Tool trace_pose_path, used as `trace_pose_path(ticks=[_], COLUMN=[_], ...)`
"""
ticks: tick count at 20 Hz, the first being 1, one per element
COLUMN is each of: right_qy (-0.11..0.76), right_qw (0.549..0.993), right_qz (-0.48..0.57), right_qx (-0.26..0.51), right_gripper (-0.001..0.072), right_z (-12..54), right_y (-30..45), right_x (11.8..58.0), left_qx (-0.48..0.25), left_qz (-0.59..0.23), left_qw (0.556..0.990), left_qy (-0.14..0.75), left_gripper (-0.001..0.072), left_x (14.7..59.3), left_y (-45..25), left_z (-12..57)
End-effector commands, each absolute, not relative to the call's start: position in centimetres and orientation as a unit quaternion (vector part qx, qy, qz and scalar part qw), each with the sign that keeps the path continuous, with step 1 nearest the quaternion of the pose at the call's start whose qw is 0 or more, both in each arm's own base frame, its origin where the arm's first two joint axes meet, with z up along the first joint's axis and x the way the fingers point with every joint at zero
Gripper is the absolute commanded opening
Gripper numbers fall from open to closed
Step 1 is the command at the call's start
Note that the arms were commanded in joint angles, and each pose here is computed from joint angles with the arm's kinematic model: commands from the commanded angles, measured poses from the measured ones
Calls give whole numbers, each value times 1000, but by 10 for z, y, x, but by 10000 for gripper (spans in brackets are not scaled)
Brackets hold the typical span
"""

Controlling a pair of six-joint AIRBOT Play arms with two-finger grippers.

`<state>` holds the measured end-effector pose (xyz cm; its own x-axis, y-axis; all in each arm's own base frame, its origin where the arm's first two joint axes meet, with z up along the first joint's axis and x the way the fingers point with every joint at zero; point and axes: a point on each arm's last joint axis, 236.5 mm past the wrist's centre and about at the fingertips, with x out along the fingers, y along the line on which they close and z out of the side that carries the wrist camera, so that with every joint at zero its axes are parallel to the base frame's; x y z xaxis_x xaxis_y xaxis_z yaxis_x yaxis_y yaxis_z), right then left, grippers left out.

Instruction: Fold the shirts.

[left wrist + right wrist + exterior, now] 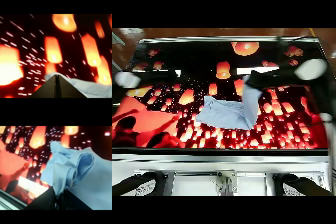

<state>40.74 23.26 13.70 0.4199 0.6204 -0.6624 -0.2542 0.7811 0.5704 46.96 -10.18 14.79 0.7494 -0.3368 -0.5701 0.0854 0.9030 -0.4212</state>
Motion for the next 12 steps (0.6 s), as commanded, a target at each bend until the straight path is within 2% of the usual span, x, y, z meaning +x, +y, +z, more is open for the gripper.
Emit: trace_pose_path(ticks=[1, 3, 4, 6, 7, 10, 12], right_qy=[479, 500, 512, 538, 548, 586, 623], right_qw=[802, 775, 759, 726, 718, 700, 694], right_qz=[287, 290, 286, 272, 276, 299, 295], right_qx=[213, 255, 282, 332, 329, 278, 208], right_gripper=[69, 79, 141, 599, 640, 640, 640], right_z=[72, 30, 13, -15, -20, -13, -5], right_y=[334, 383, 402, 422, 421, 387, 332], right_x=[416, 410, 406, 401, 397, 384, 371], left_qx=[-180, -179, -178, -177, -177, -172, -171], left_qz=[-29, -18, -17, -20, -20, -22, -21], left_qw=[946, 949, 949, 947, 946, 946, 946], left_qy=[269, 259, 259, 266, 270, 274, 275], left_gripper=[36, 37, 37, 37, 37, 37, 37], left_x=[431, 413, 407, 402, 402, 402, 402], left_y=[-8, 4, 5, 3, 2, 2, 2], left_z=[217, 233, 236, 235, 233, 230, 230])
